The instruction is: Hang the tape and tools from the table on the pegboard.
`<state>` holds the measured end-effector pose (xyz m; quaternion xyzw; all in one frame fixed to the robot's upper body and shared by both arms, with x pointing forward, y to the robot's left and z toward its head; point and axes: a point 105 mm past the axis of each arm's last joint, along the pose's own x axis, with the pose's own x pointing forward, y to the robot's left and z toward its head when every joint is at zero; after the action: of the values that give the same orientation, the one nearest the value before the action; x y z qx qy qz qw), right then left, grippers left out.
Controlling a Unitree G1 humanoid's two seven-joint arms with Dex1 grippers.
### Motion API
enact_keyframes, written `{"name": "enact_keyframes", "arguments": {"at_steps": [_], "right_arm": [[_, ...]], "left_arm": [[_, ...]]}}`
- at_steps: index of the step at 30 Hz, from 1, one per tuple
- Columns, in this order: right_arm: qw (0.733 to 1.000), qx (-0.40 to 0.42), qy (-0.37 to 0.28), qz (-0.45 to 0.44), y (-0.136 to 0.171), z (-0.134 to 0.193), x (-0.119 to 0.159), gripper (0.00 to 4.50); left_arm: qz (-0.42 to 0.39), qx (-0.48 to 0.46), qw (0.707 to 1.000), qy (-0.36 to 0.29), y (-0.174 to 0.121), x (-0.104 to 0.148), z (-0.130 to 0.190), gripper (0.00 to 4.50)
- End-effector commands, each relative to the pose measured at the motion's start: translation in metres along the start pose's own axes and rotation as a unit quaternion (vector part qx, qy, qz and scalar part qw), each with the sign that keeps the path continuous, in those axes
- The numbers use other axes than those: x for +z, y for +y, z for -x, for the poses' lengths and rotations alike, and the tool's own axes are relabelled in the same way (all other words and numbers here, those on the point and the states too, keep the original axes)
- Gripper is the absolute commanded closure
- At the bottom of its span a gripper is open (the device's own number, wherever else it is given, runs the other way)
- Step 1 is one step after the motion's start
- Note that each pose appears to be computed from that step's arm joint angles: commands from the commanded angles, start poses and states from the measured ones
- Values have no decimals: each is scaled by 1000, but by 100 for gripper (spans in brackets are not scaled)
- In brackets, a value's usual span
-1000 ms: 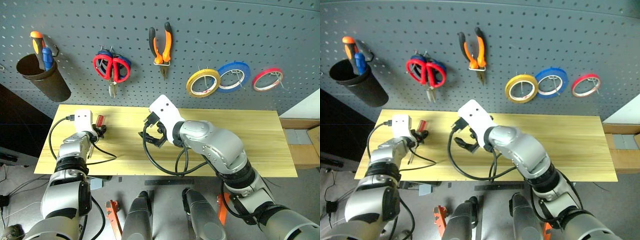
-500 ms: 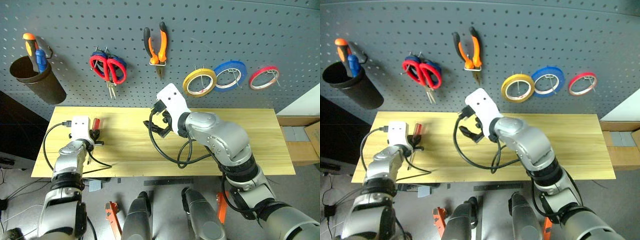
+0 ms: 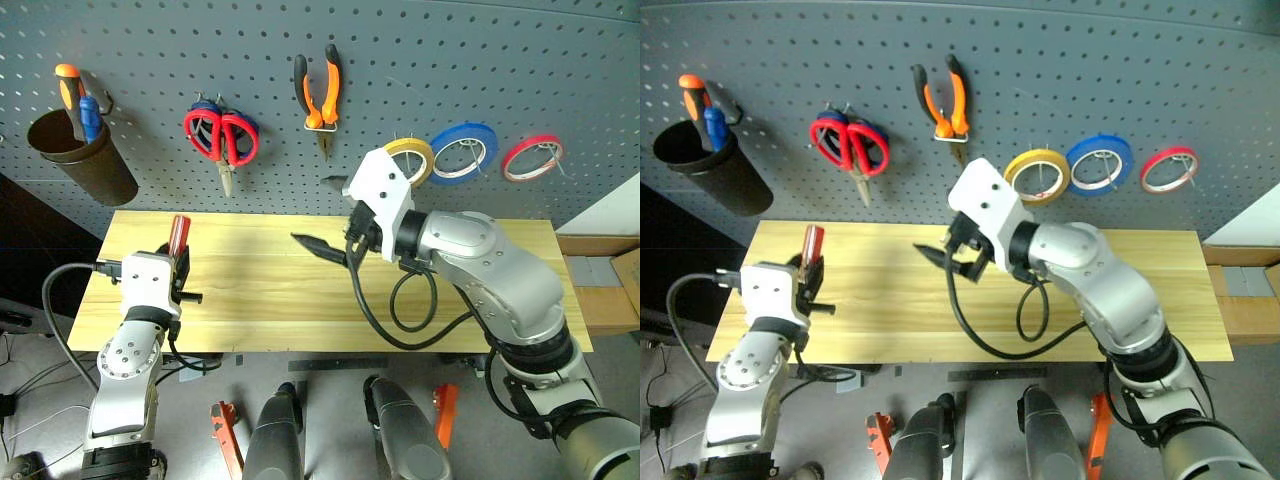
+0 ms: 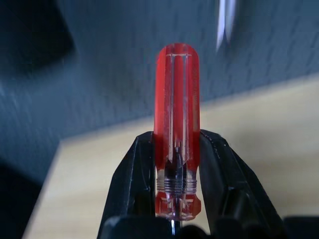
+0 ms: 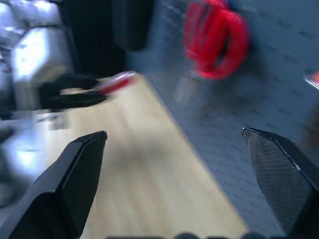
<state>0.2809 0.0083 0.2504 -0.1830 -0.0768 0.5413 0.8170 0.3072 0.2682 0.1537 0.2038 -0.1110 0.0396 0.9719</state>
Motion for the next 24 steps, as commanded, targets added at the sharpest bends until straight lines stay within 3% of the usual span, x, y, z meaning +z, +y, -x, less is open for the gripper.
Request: {"name": "enact_keyframes", "arguments": {"at_steps": [1, 6, 16, 21, 24], "right_arm": [[998, 48, -26, -10, 8, 14, 14, 0], [998, 56, -21, 4, -2, 16, 16, 0], [998, 36, -44, 39, -22, 6, 27, 0], [997, 17, -61, 47, -29, -2, 35, 0], [996, -2, -72, 52, -35, -9, 40, 0]], "left_arm": [[-26, 35, 995, -85, 16, 43, -1, 363], [5, 93, 987, -129, 38, 73, -5, 363], [24, 156, 956, -248, 86, 157, -23, 363], [41, 160, 944, -286, 104, 181, -45, 363], [41, 164, 944, -284, 116, 177, -67, 363]]}}
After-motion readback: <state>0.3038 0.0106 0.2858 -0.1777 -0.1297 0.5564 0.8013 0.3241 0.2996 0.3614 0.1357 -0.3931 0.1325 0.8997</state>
